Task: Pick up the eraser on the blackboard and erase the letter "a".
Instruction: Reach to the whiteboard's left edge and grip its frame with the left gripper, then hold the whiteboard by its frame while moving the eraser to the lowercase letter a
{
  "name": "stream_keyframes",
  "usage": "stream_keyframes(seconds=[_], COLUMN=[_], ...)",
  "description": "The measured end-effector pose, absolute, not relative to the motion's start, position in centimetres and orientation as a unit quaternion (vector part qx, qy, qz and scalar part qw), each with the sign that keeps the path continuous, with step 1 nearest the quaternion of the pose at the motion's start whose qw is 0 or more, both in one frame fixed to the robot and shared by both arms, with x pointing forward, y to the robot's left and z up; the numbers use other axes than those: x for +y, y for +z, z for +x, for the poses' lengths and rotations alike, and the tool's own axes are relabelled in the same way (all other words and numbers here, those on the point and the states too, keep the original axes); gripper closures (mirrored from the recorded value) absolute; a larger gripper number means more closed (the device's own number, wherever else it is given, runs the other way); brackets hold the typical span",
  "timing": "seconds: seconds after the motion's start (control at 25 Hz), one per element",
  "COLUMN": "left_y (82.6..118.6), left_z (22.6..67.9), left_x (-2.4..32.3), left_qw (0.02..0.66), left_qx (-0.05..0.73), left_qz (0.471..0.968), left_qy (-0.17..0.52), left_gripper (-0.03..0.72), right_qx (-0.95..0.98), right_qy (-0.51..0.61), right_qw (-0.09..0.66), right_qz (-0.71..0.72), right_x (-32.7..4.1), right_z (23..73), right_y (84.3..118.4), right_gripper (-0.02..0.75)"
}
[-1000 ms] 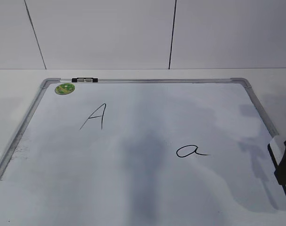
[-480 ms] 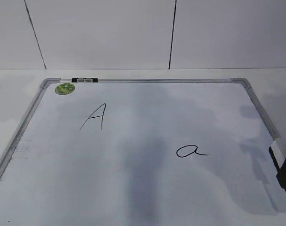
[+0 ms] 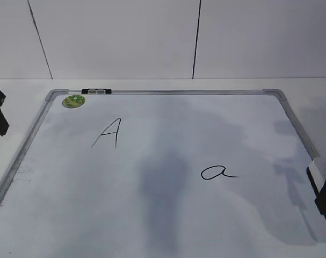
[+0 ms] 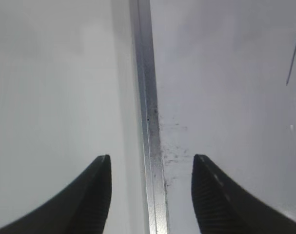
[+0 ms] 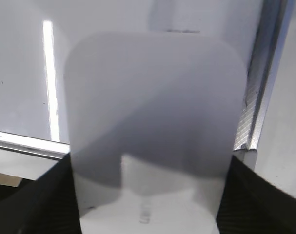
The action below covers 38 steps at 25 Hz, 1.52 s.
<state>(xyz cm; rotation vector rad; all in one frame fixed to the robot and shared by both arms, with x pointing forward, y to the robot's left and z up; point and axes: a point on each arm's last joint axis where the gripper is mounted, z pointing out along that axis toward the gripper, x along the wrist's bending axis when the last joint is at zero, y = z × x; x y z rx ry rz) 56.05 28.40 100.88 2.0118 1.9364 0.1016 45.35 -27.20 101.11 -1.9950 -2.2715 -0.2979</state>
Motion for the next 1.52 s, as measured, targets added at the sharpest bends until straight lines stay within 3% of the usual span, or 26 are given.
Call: stream_keyframes(seconds=[0.24,0.56,1.52], left_y=[97.4,94.6,94.0], left_z=[58.5,60.3,60.4], left_x=[28.0,26.3,28.0], left_qw=[0.142,0.126,0.136], left_qx=[0.682,0.667,0.670], left_qz=[0.718,0.734,0.728], left_qy=[0.003,-0.025,-0.057], left_gripper=[0.302,0.391,0.406], right_qx=[-0.747,-0.747,-0.748], right_qy=[-0.098,-0.098,-0.099], right_qw=[0.052,0.052,0.052], right_qz=[-0.656,-0.655,-0.654], right_x=[-27.2,-27.2,-27.2], right_z=[45.3,45.3,45.3], right_y=[101.1,101.1,101.1], right_gripper=[0.182,0.182,0.182])
